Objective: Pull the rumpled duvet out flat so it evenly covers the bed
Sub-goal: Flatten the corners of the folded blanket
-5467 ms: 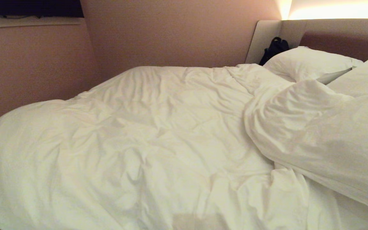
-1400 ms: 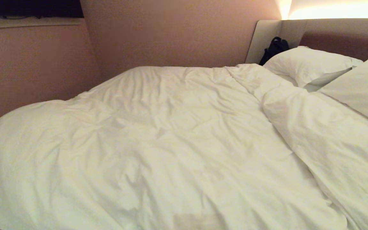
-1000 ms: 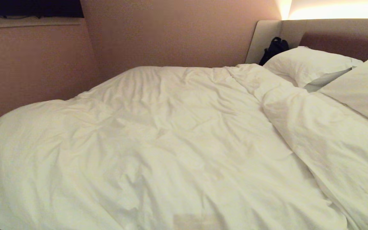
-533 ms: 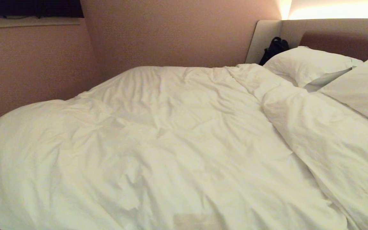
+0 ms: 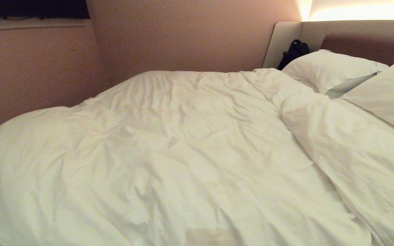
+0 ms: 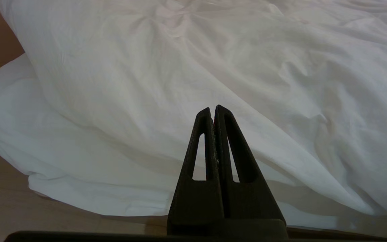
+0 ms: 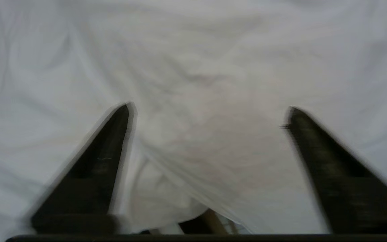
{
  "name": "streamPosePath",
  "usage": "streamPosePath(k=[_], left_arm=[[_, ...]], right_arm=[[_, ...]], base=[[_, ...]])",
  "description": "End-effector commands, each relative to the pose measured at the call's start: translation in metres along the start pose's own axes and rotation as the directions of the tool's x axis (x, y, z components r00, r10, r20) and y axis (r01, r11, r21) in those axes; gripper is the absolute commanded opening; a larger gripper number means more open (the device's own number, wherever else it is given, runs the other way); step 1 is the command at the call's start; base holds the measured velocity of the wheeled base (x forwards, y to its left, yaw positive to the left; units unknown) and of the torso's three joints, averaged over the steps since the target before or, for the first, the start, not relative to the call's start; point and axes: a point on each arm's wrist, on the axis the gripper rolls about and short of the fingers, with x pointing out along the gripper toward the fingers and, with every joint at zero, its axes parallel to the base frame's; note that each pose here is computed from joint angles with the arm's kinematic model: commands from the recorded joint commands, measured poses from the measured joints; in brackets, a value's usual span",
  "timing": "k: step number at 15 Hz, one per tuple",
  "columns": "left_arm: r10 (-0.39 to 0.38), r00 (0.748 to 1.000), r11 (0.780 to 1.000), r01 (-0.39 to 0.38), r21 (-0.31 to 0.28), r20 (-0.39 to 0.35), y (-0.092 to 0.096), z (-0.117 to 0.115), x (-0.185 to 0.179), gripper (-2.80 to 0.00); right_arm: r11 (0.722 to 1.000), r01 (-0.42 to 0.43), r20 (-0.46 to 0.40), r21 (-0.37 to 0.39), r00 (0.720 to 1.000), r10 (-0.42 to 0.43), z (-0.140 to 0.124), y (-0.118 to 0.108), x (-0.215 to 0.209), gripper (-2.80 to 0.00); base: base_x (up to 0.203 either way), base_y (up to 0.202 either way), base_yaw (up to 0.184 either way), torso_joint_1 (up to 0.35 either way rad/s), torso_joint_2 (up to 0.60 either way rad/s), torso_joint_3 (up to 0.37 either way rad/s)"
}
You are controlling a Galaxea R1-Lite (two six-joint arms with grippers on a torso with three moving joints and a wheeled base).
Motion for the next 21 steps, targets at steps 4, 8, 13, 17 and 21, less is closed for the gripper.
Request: streamPosePath(k=[4, 8, 13, 17, 21], left_arm=[[0.0, 1.0, 1.0, 0.0, -0.001, 0.001, 0.0, 0.0, 0.0, -2.8], [0.0, 1.0, 1.0, 0.0, -0.001, 0.001, 0.0, 0.0, 0.0, -2.8], [0.0, 1.0, 1.0, 0.0, -0.001, 0.001, 0.0, 0.0, 0.0, -2.8], [0.0, 1.0, 1.0, 0.0, -0.001, 0.0, 0.0, 0.0, 0.0, -2.8], [0.0, 1.0, 1.0, 0.0, -0.001, 0.001, 0.0, 0.0, 0.0, -2.8]], right_arm=[[0.973, -0.028, -0.03, -0.229, 0.999, 0.021, -0.024, 0.021, -0.002, -2.8], [0.912, -0.036, -0.145, -0.409, 0.989, -0.026, -0.048, 0.045, 0.006, -2.8], [0.849, -0.018, -0.244, -0.529, 0.961, -0.131, -0.059, 0.057, 0.023, -2.8], [0.743, 0.113, -0.116, -0.66, 0.962, -0.249, -0.07, 0.057, 0.045, -2.8], [0.687, 0.127, -0.035, -0.716, 0.975, -0.218, -0.082, 0.066, 0.049, -2.8]], base=[[0.0, 0.0, 0.0, 0.0, 0.0, 0.0], [0.0, 0.0, 0.0, 0.0, 0.0, 0.0], [0.0, 0.0, 0.0, 0.0, 0.0, 0.0], [0.0, 0.0, 0.0, 0.0, 0.0, 0.0], [0.0, 0.0, 0.0, 0.0, 0.0, 0.0]])
